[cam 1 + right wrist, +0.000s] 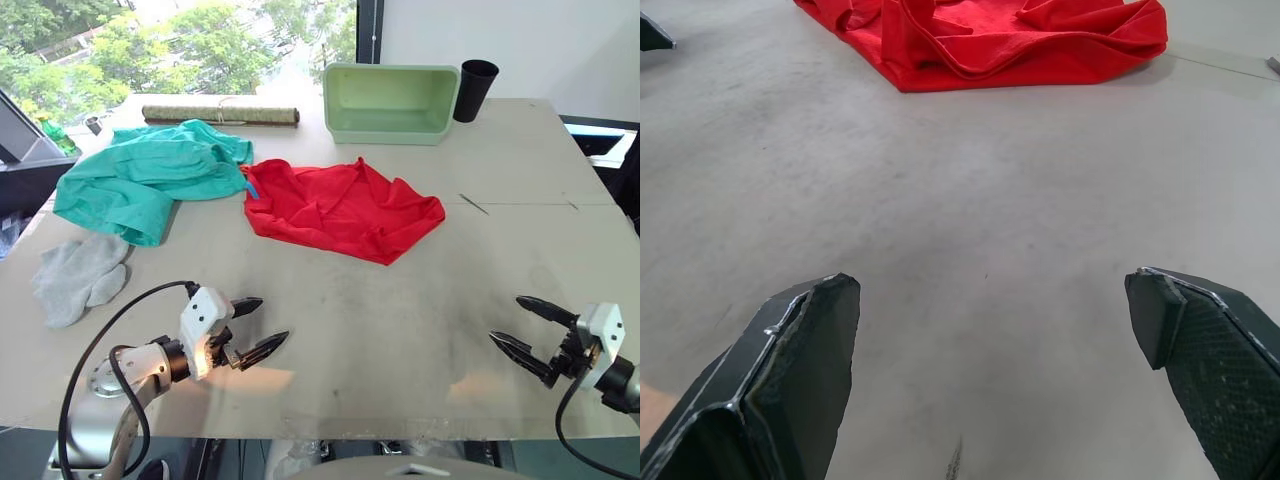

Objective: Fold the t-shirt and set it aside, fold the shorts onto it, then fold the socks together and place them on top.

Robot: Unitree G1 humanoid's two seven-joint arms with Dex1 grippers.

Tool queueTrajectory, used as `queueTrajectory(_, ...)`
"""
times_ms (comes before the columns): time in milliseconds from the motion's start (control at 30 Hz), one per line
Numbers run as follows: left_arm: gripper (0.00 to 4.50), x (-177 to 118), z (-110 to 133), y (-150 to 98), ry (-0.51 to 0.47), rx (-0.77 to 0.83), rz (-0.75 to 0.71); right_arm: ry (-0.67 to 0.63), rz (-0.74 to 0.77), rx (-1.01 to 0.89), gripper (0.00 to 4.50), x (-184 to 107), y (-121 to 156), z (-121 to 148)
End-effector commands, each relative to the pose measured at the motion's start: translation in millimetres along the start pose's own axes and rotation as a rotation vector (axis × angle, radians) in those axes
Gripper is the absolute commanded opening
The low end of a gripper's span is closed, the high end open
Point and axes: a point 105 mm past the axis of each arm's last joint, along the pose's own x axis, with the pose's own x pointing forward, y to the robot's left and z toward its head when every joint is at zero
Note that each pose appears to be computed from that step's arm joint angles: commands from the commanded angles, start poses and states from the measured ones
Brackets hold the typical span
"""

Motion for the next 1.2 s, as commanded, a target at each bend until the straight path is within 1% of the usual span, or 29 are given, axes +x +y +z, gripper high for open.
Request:
queueTrajectory(33, 4.5, 2.5, 11.7, 1.4, -0.049, 0.033, -0.014, -0.018, -0.011, -0.034, 4.48, -8.5, -4.5, 9.8)
queueTrajectory(133, 4.5, 8.5, 17.1, 5.8, -0.084, 0.033, -0.037, -0.011, -0.025, -0.053, 4.48, -14.9, -7.2, 11.8)
queueTrajectory(333, 4.5, 9.0, 16.5, 6.8, -0.085, 0.031, -0.055, -0.012, -0.019, -0.058, 4.48, -15.1, -5.6, 12.1)
queueTrajectory(500, 4.5, 6.7, 18.7, 4.8, -0.103, 0.033, -0.077, -0.031, 0.012, -0.067, 4.48, -8.5, -0.5, 18.6)
queueTrajectory(600, 4.5, 4.0, 22.4, 6.6, -0.126, 0.041, -0.093, -0.057, 0.06, -0.075, 4.48, 3.4, 5.3, 29.4)
queueTrajectory(733, 4.5, 2.4, 29.5, 10.1, -0.15, 0.065, -0.119, -0.087, 0.129, -0.068, 4.48, 31.1, 14.4, 45.9)
queueTrajectory(867, 4.5, 0.4, 44.3, 17.2, -0.167, 0.111, -0.178, -0.082, 0.154, -0.065, 4.48, 75.8, 21.1, 61.5)
queueTrajectory(1033, 4.5, -2.7, 65.7, 38.0, -0.179, 0.152, -0.215, -0.061, 0.142, -0.098, 4.48, 133.2, 22.7, 77.6)
queueTrajectory(1133, 4.5, -4.0, 72.8, 49.0, -0.169, 0.182, -0.204, -0.07, 0.113, -0.075, 4.48, 158.1, 21.6, 89.0)
queueTrajectory(1200, 4.5, -4.6, 76.3, 58.0, -0.164, 0.201, -0.174, -0.075, 0.129, -0.063, 4.48, 172.9, 26.8, 95.1)
